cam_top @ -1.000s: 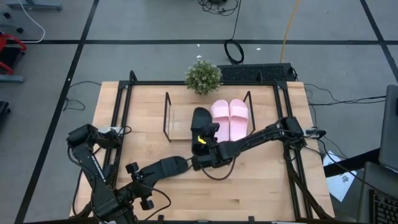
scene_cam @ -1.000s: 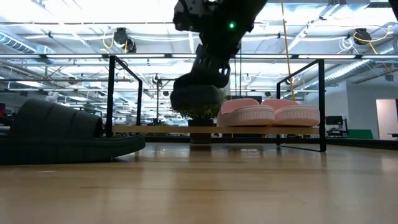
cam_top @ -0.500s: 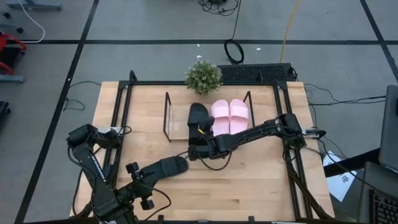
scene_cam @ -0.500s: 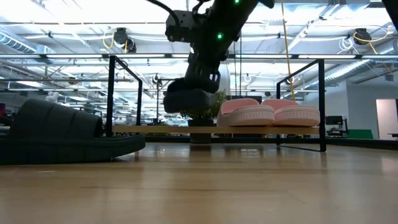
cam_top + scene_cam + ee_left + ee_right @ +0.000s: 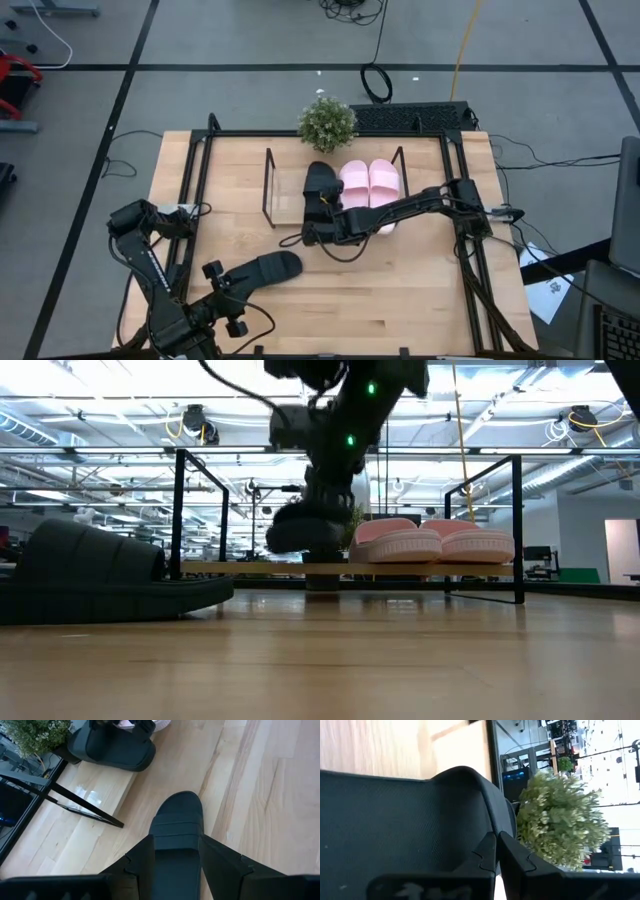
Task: Pick and place slides into the shelf
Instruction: Put the right black slides on the shelf
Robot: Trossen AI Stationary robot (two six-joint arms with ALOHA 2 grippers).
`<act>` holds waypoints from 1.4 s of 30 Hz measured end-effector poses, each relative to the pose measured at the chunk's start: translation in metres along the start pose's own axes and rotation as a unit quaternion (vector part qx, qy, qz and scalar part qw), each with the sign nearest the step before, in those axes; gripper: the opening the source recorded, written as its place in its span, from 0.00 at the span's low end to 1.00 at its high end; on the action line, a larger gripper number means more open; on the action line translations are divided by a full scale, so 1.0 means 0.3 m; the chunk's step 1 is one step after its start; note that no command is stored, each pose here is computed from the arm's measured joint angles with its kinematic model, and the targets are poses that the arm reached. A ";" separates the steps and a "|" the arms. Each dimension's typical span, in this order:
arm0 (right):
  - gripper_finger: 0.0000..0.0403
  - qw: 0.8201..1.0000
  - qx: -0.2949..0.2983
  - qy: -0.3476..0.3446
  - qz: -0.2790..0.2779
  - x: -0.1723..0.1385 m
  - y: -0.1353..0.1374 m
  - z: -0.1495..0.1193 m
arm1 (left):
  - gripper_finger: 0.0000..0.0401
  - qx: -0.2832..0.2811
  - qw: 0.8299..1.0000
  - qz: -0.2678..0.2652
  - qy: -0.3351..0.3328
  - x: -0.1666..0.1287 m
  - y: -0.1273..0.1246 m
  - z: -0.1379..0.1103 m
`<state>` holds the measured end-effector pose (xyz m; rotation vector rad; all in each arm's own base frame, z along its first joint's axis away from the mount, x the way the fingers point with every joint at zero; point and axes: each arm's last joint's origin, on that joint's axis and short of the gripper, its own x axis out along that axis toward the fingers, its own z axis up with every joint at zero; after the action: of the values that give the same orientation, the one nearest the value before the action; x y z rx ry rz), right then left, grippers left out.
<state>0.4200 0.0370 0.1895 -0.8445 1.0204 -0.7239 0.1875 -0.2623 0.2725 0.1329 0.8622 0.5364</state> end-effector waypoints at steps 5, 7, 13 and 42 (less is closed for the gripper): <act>0.00 1.000 -0.006 -0.021 -0.004 0.003 0.016 -0.038 | 0.38 0.000 1.000 0.000 0.000 0.000 0.000 0.000; 0.00 0.999 -0.002 -0.034 -0.001 -0.003 0.012 -0.054 | 0.38 0.000 1.000 0.000 0.000 0.000 0.000 0.000; 0.00 0.996 0.040 -0.077 0.016 -0.038 -0.042 -0.116 | 0.38 -0.004 1.000 0.003 0.001 0.007 0.001 0.006; 0.00 0.978 0.152 -0.136 0.044 -0.011 -0.091 -0.214 | 0.38 -0.008 0.999 0.029 0.022 0.071 0.022 0.062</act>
<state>0.3561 0.0101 0.1968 -0.6079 0.6752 -0.6481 0.2102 -0.2440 0.2722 0.1323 0.8993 0.6029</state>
